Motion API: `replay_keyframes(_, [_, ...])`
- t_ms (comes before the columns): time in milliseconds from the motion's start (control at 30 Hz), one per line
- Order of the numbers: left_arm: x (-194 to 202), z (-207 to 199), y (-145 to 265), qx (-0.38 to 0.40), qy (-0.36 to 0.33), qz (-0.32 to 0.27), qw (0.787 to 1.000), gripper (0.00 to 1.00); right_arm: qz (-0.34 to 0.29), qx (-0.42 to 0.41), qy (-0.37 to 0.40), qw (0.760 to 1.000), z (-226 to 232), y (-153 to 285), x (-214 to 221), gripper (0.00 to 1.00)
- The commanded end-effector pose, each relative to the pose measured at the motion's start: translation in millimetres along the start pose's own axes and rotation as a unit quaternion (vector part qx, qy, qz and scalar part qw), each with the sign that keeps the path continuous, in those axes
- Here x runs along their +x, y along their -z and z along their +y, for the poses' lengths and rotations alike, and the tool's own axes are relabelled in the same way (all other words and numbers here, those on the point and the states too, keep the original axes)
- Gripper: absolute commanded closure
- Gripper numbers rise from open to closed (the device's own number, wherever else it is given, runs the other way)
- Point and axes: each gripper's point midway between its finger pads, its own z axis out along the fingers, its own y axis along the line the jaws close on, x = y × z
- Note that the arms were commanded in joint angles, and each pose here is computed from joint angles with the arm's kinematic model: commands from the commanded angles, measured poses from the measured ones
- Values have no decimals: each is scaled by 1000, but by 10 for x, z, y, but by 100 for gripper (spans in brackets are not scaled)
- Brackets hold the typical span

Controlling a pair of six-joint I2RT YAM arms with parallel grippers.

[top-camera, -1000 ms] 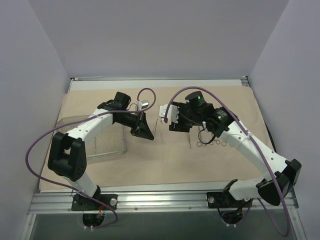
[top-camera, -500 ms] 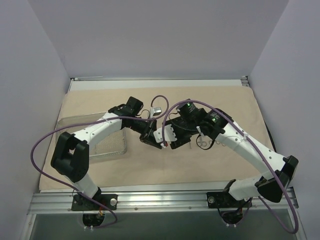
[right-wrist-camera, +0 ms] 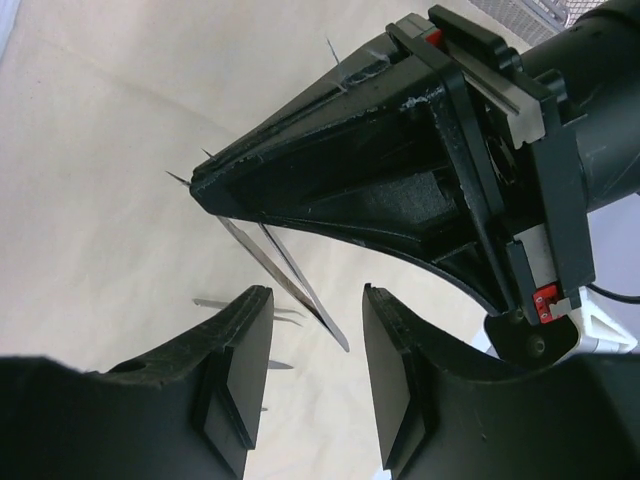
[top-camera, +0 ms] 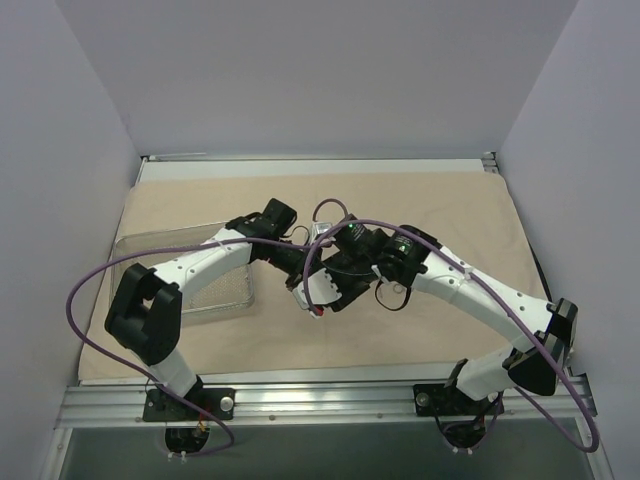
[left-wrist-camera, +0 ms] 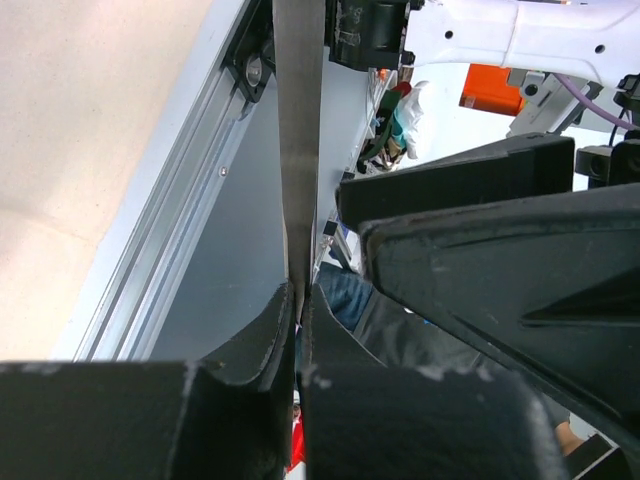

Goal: Open and lay out the surgical kit
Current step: Place the medical item in the surgical kit.

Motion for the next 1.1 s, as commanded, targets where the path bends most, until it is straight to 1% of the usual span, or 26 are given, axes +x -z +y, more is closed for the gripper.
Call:
replay_keyframes(0, [49, -134, 0, 22, -30, 6, 999, 98, 29, -22, 13, 999, 121, -14, 106, 59])
replay_keyframes(367, [55, -136, -7, 20, -29, 9, 999, 98, 72, -41, 18, 996, 376, -29, 315, 61])
replay_keyframes(533, [57, -143, -30, 20, -32, 13, 999, 98, 82, -33, 21, 996, 314, -119, 354, 62])
replay_keyframes(733, [64, -155, -29, 21, -34, 13, 999, 98, 91, -21, 24, 995, 225, -180, 389, 66])
replay_keyframes(833, [67, -150, -31, 21, -32, 14, 999, 98, 102, -20, 29, 994, 217, -201, 432, 73])
replay_keyframes(867, [65, -149, -25, 20, -32, 13, 999, 98, 103, -20, 30, 994, 213, -195, 435, 79])
replay_keyframes(1000, [62, -159, -22, 21, -35, 12, 999, 98, 105, -17, 29, 994, 197, -195, 438, 97])
replay_keyframes(1033, [67, -164, -24, 21, -37, 12, 999, 98, 105, -17, 30, 994, 196, -195, 438, 100])
replay_keyframes(1067, [62, -160, -16, 21, -36, 11, 999, 96, 107, -17, 28, 994, 200, -195, 447, 100])
